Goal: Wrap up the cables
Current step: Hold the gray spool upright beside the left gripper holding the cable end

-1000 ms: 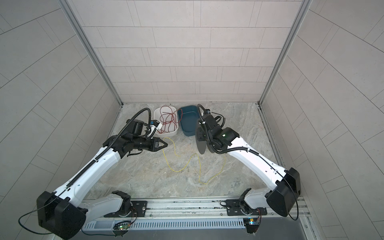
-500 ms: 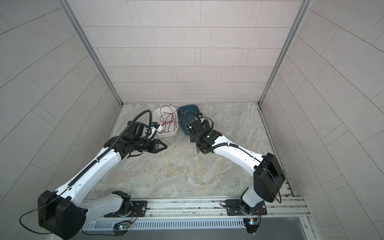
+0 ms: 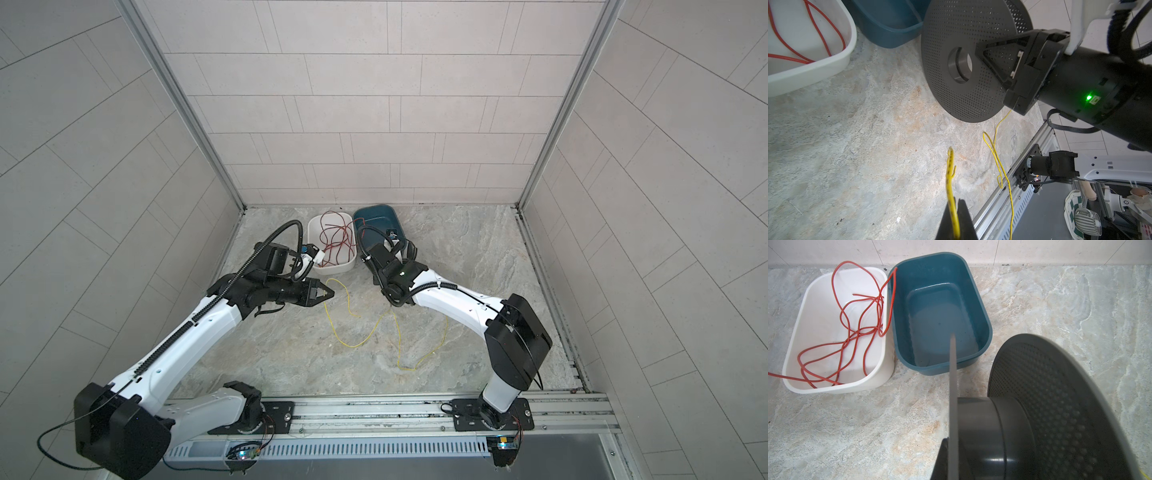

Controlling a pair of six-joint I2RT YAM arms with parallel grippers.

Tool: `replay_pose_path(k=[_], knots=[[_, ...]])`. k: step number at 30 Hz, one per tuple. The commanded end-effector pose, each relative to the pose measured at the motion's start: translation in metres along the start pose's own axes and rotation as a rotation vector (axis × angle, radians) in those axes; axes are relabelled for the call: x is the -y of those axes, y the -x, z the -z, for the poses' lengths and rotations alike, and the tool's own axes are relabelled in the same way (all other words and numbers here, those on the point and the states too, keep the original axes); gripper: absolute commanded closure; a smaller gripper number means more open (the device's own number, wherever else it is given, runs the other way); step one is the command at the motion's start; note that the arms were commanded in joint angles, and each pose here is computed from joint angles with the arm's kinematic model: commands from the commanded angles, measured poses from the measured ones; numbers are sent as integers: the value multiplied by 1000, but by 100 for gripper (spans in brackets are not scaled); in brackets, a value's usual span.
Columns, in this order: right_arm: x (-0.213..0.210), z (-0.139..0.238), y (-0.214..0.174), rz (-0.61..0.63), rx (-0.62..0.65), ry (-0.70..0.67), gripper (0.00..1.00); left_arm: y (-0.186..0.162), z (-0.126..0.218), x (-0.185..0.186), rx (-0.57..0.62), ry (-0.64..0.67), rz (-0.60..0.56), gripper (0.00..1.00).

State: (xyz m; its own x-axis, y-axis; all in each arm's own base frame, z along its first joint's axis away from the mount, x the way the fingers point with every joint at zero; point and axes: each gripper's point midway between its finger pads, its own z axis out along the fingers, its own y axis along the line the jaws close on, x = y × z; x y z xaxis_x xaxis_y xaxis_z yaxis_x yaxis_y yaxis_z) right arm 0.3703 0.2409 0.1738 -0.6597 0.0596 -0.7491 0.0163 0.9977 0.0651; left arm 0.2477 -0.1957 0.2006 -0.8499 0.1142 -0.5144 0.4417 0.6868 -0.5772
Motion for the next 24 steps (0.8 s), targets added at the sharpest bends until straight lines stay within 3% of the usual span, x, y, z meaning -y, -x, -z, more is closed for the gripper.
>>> replay_pose_path(k=[1, 7, 24], knots=[[-5, 0, 9, -35, 40, -1, 91, -3, 2, 2, 5, -1, -24, 100], [-6, 7, 15, -30, 56, 21, 70, -2, 3, 3, 9, -4, -28, 100], [-11, 39, 37, -5, 115, 129, 36, 4, 2, 9, 22, -36, -27, 100]])
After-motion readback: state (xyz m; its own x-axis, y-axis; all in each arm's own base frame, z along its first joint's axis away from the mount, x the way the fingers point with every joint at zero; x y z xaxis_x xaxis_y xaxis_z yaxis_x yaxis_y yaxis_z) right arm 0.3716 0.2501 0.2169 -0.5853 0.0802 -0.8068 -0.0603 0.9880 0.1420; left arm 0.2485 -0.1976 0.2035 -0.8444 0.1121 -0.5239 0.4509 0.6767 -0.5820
